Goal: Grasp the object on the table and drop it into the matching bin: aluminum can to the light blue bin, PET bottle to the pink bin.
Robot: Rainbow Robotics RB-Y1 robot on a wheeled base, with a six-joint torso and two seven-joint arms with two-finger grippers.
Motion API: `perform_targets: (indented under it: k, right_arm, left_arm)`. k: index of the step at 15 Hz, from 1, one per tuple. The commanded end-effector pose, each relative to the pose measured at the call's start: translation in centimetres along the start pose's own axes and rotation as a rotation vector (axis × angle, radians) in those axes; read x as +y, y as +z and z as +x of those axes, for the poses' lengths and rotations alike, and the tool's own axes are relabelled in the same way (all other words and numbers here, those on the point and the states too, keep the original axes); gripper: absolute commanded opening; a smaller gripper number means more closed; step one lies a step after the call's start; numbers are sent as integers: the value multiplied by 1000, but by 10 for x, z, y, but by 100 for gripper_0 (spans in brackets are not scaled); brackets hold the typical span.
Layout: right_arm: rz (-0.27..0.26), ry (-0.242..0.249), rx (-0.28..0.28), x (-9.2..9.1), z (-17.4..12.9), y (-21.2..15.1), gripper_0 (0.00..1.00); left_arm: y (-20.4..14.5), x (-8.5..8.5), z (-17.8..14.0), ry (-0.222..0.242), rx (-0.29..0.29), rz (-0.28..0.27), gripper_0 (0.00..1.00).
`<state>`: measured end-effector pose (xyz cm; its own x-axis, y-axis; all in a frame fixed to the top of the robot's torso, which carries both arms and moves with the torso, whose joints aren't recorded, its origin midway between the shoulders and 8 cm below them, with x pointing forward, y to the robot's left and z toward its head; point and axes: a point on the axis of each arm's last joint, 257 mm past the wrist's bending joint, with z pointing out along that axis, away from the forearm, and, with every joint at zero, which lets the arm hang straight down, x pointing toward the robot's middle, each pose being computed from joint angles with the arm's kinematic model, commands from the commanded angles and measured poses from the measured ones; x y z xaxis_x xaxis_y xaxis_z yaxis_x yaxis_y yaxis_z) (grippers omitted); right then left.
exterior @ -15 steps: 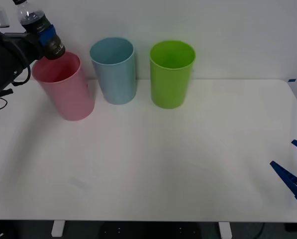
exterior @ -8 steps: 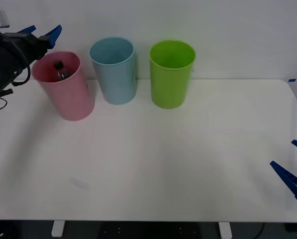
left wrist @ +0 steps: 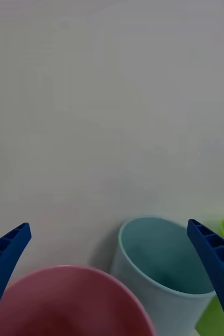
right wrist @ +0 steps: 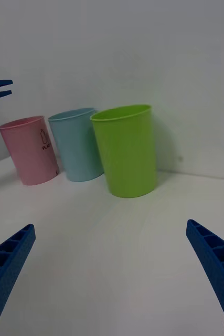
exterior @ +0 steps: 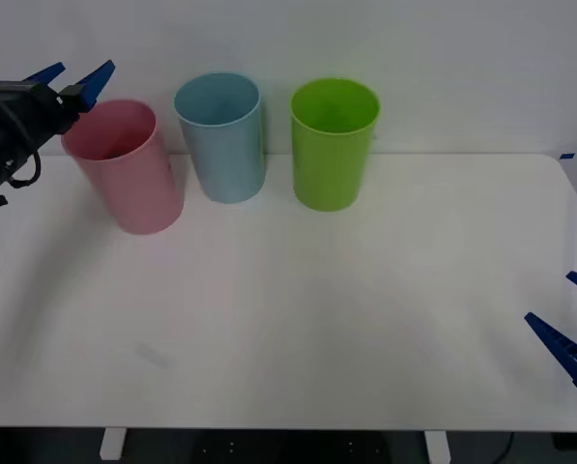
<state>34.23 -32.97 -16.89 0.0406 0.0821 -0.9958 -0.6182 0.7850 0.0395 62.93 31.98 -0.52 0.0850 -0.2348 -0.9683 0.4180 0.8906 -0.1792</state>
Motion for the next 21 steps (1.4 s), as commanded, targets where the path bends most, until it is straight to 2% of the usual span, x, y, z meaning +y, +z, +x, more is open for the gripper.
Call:
perform_targets:
  k: [1, 5, 8, 11, 14, 21]
  right_arm:
    - [0, 0, 0, 0, 0, 0, 100]
    - [0, 0, 0, 0, 0, 0, 100]
    - [0, 0, 0, 0, 0, 0, 100]
    - [0, 0, 0, 0, 0, 0, 100]
    - [0, 0, 0, 0, 0, 0, 100]
    - [0, 0, 0, 0, 0, 0, 100]
  left_arm:
    - [-23, -11, 1, -21, -18, 19, 100]
    - [-56, -41, 9, -30, -17, 92, 100]
    - [-77, -58, 25, -24, 11, 169, 100]
    - [-102, -67, 35, -14, 35, 239, 100]
    - [-132, -71, 53, 16, 74, 291, 100]
    - [-196, -77, 108, 214, 144, 353, 100]
